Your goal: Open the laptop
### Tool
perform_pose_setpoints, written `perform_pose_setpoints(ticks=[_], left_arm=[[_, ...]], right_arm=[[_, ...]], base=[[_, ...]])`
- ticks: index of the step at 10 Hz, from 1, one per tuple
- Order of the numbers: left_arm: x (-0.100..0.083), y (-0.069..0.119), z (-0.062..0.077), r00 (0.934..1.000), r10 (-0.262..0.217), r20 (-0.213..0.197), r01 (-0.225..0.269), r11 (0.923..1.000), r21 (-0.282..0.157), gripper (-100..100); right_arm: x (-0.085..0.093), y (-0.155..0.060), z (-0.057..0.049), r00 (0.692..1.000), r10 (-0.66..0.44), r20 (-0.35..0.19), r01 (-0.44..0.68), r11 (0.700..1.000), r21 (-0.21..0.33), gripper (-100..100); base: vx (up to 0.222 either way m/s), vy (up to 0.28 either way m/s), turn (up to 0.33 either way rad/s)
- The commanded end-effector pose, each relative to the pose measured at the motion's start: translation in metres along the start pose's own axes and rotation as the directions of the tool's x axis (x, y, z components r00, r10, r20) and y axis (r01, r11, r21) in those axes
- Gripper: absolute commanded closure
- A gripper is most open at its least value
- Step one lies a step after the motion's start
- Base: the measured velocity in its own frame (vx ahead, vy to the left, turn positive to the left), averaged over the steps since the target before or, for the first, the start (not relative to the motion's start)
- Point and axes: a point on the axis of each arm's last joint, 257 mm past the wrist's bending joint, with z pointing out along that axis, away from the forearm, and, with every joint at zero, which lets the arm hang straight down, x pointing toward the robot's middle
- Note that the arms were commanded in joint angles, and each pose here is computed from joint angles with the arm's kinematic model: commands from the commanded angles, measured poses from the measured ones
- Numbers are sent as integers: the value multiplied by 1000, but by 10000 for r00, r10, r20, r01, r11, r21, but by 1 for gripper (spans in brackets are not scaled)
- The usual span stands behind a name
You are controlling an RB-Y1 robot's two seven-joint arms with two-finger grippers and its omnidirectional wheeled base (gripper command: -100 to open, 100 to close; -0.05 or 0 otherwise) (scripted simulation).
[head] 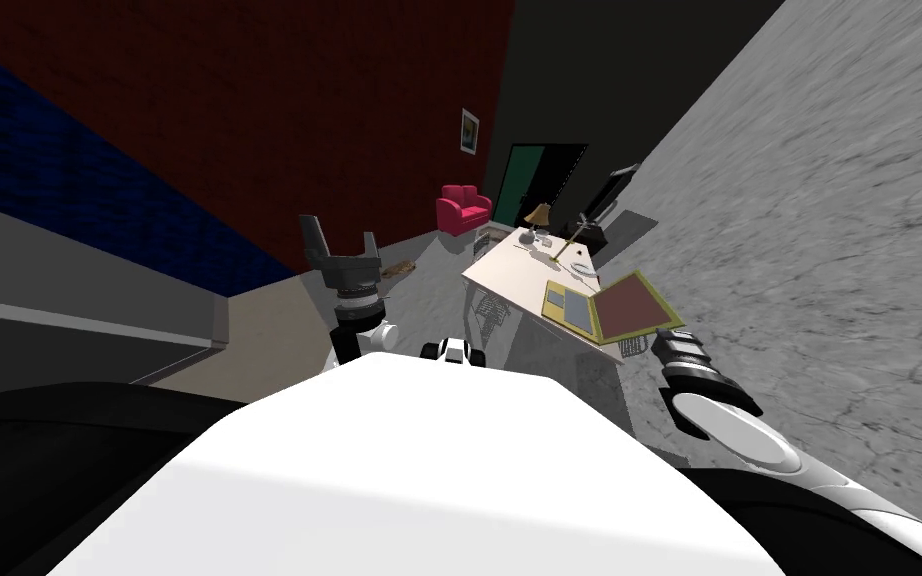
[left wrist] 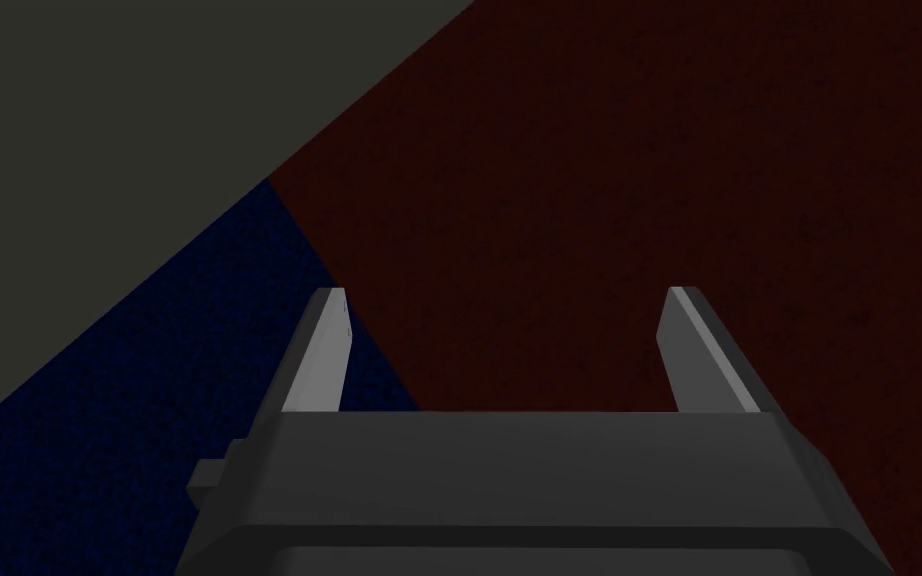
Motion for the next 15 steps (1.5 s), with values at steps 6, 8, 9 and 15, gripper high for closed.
perform_pose_setpoints(ticks=[6,8,9,15], left_arm=[[0,0,0,10000,0,-1,0,10000,0,0],[0,0,0,10000,0,-2,0,10000,1,0],[0,0,0,10000,1,-3,-1,10000,0,0],[0,0,0,10000,1,-3,-1,10000,0,0]], right_arm=[[10,10,-13,9722,-2338,143,2336,9723,113,100],[14,7,-3,9942,-1052,-240,1052,9944,-14,-100],[15,6,0,9969,-717,-328,716,9974,-36,-100],[19,1,22,9592,2634,-1029,-2649,9643,-1,-100]], base=[[87,87,-28],[-72,-37,58],[-108,-63,64],[-92,-48,51]])
